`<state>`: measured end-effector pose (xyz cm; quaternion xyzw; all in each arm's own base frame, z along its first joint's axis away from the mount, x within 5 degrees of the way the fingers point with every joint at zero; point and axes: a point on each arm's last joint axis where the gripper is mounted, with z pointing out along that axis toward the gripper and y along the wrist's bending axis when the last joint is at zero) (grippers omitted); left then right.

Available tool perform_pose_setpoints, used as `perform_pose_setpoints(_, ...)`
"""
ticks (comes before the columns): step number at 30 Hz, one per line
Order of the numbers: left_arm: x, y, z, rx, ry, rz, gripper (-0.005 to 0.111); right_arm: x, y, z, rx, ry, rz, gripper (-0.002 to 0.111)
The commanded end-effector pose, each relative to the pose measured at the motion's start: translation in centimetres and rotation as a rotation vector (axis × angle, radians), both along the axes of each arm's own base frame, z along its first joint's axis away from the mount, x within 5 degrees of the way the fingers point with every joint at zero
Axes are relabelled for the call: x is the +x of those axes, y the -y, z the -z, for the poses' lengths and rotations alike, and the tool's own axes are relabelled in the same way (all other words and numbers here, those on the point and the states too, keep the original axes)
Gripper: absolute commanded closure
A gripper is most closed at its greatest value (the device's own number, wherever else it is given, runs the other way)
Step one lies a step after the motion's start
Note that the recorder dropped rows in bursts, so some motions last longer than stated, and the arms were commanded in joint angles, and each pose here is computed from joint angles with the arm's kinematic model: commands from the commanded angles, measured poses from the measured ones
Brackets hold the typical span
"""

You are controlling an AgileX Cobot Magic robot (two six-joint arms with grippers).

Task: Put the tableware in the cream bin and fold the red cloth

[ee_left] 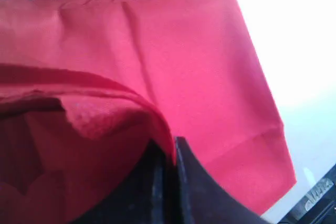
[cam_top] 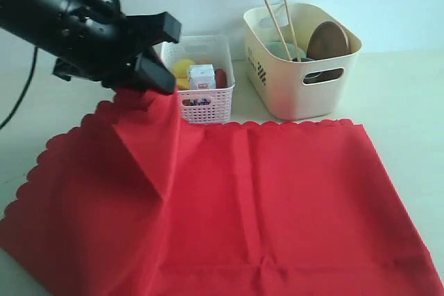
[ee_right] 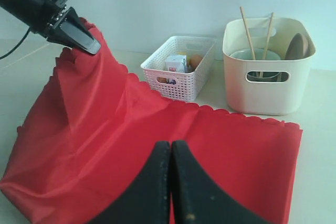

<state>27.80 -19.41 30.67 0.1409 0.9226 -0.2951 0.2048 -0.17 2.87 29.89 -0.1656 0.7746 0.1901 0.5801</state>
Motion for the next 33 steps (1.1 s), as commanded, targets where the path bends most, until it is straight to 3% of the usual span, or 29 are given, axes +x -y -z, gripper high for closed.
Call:
perform_pose_setpoints(1, 0.3, 4.3, -0.5, -0.065, 0.018, 0.062, 0.107, 0.7, -0.1, 0.1, 0.000, -0.029, 0.000, 0.108)
perform_pose_setpoints(3, 0.4, 6.6, -0.8, -0.078, 0.031, 0.109, 0.107, 0.7, -0.2, 0.1, 0.002, -0.031, 0.001, 0.108)
perform_pose_setpoints(6, 0.7, 11.7, -1.5, -0.155, 0.036, 0.189, 0.107, 0.7, -0.2, 0.1, 0.001, -0.032, 0.000, 0.108)
perform_pose_setpoints(11, 0.9, 16.3, -0.9, -0.179, 0.029, 0.278, 0.107, 0.7, -0.2, 0.1, 0.001, -0.032, 0.000, 0.108)
perform_pose_setpoints(19, 0.9, 20.7, 2.6, -0.158, 0.010, 0.377, 0.107, 0.7, -0.2, 0.1, 0.001, -0.032, 0.000, 0.108)
perform_pose_setpoints(33, 0.7, 26.1, 9.2, -0.204, -0.029, 0.392, 0.107, 0.7, -0.2, 0.1, 0.001, -0.032, 0.000, 0.108)
